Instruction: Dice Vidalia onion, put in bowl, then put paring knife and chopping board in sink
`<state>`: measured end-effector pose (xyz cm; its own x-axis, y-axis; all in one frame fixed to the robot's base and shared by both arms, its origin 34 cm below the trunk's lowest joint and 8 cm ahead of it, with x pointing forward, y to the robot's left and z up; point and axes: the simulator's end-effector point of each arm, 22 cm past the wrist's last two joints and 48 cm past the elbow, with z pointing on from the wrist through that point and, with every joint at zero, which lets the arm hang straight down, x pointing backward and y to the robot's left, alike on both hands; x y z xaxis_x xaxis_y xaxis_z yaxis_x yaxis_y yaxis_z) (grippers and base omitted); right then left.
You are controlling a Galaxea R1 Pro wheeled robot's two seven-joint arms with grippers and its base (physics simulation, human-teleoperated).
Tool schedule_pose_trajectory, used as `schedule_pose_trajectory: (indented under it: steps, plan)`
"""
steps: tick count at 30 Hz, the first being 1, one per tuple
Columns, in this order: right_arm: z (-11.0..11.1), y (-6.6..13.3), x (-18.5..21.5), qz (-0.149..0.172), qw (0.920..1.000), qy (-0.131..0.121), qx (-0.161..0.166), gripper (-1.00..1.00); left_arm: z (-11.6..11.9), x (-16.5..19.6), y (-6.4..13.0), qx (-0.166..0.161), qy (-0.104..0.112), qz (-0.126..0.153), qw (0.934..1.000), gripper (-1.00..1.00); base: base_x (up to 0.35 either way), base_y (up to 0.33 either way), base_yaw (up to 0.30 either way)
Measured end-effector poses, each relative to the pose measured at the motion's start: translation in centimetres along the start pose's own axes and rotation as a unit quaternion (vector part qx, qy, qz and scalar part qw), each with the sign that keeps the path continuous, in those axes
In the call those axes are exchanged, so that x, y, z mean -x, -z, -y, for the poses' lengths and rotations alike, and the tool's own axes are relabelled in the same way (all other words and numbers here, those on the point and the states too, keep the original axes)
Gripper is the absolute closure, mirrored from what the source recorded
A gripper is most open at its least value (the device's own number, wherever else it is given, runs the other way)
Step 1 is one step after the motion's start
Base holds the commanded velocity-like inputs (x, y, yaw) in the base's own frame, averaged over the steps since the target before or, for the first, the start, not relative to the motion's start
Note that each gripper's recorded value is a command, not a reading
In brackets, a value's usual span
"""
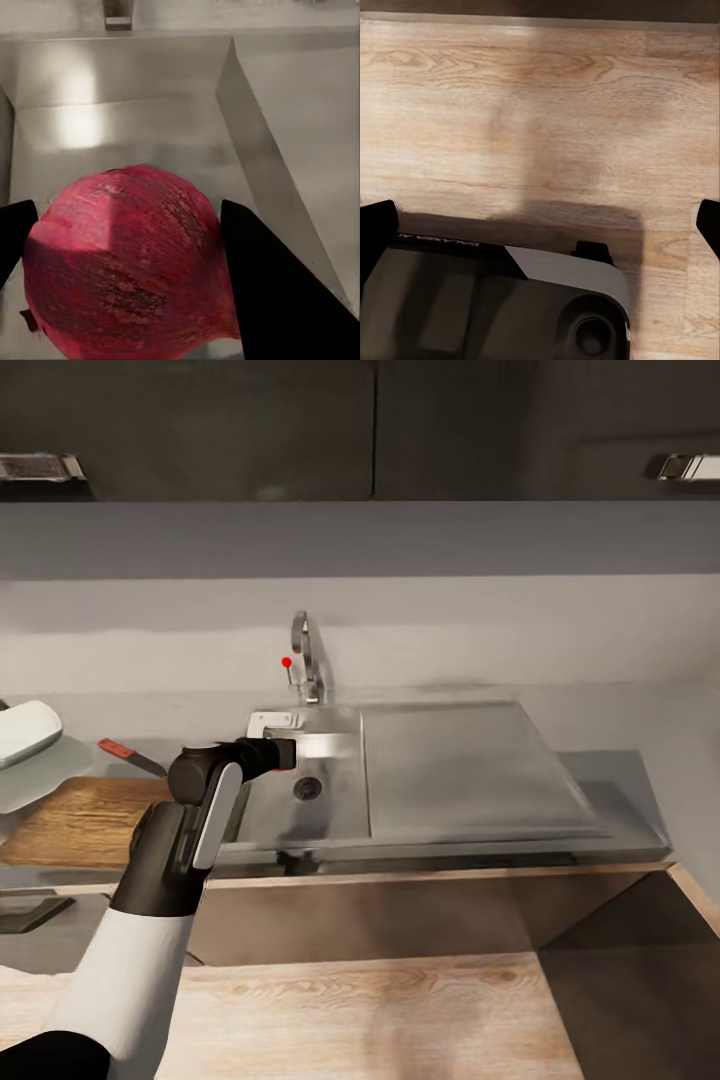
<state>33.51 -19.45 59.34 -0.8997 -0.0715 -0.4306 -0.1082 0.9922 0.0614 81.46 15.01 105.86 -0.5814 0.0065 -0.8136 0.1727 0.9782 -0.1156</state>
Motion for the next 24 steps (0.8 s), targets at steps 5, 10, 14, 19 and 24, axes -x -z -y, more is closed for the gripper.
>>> schedule_pose_trajectory:
  steps: [5, 10, 14, 19, 24]
  plan:
    - [0.02, 0.02, 0.35, 0.004, 1.0, 0.001, 0.0, -1.0, 0.08, 0.44, 0.38, 0.0, -0.001, 0.004, 1.0, 1.0, -0.017, 0.234, 0.0]
    - [0.02, 0.01, 0.44, 0.005, 1.0, 0.001, 0.0, -1.0, 0.09, 0.54, 0.44, 0.0, -0.001, 0.005, 1.0, 1.0, -0.133, 0.24, 0.0]
    - [0.02, 0.01, 0.45, 0.005, 1.0, 0.001, 0.0, -1.0, 0.09, 0.55, 0.43, 0.0, -0.001, 0.005, 1.0, 1.0, -0.234, 0.233, 0.0]
    - [0.02, 0.0, 0.44, 0.005, 1.0, 0.001, 0.0, -1.0, 0.09, 0.55, 0.43, 0.0, -0.001, 0.005, 1.0, 1.0, -0.258, 0.228, 0.0]
    - [0.02, 0.0, 0.44, 0.005, 1.0, 0.001, 0.0, -1.0, 0.07, 0.55, 0.43, 0.0, -0.001, 0.005, 1.0, 1.0, -0.261, 0.228, 0.0]
